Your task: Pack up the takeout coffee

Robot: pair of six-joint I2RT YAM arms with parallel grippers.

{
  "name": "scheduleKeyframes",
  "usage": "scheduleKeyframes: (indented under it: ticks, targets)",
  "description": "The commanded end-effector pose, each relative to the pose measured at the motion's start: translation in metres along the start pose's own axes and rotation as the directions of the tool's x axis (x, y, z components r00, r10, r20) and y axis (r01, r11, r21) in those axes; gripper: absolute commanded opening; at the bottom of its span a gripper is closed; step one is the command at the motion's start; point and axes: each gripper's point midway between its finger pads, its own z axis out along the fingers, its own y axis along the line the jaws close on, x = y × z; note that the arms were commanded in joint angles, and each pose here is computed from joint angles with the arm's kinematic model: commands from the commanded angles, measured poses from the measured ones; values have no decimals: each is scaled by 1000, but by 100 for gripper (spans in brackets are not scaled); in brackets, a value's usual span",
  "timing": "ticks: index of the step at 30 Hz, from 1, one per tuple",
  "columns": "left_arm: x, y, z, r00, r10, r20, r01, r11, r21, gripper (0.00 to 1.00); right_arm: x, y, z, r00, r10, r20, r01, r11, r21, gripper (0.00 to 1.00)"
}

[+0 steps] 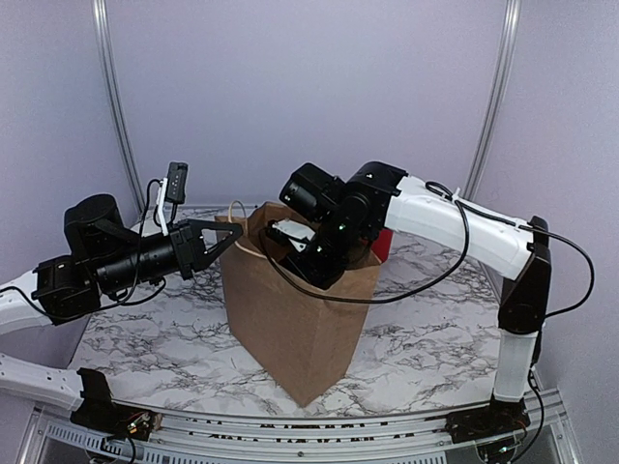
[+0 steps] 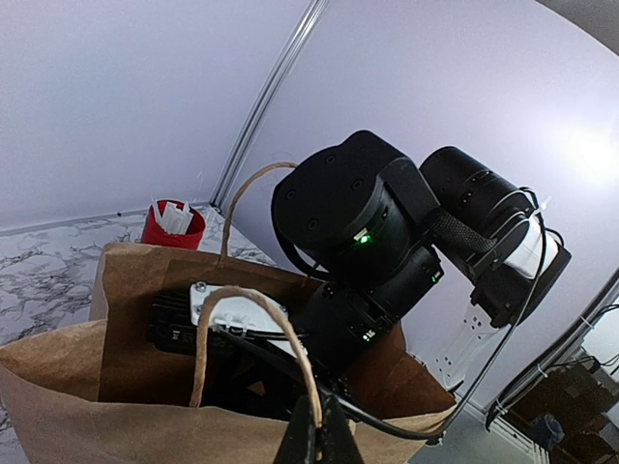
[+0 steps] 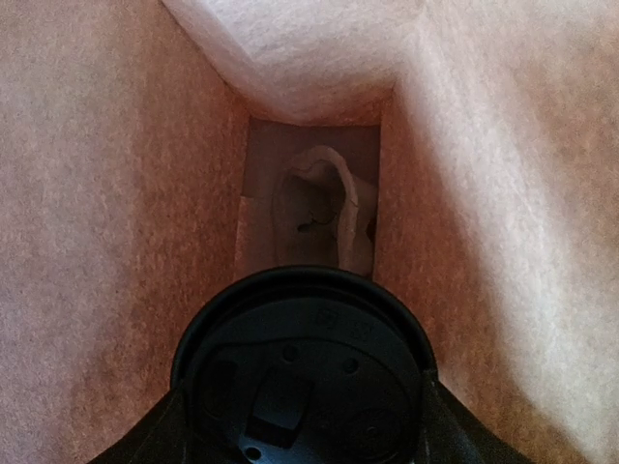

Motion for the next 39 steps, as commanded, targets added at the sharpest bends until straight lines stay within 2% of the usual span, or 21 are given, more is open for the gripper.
scheduleKeyframes:
  ticks: [1,4,13,21,39]
  targets:
    - [-3,-1,-7,999,40,27,-41,999,3,0,19,2,21,996,19,-86,-20,1000,-9,57]
    - [-2,2,-9,999,43,32,-43,999,-9,0,23,1,23,994,21,-104,-22,1000,-6,56]
    - [5,9,-9,999,50,20,-49,998,-34,0,-2,0,-9,999,4,-34,-3,999,40,56]
    - [7,12,-8,998,59,15,-58,997,-49,0,1,2,-21,999,11,-35,-10,999,38,56]
    - [6,14,-7,998,69,14,-68,996,-62,0,44,1,31,987,45,-156,-43,999,12,56]
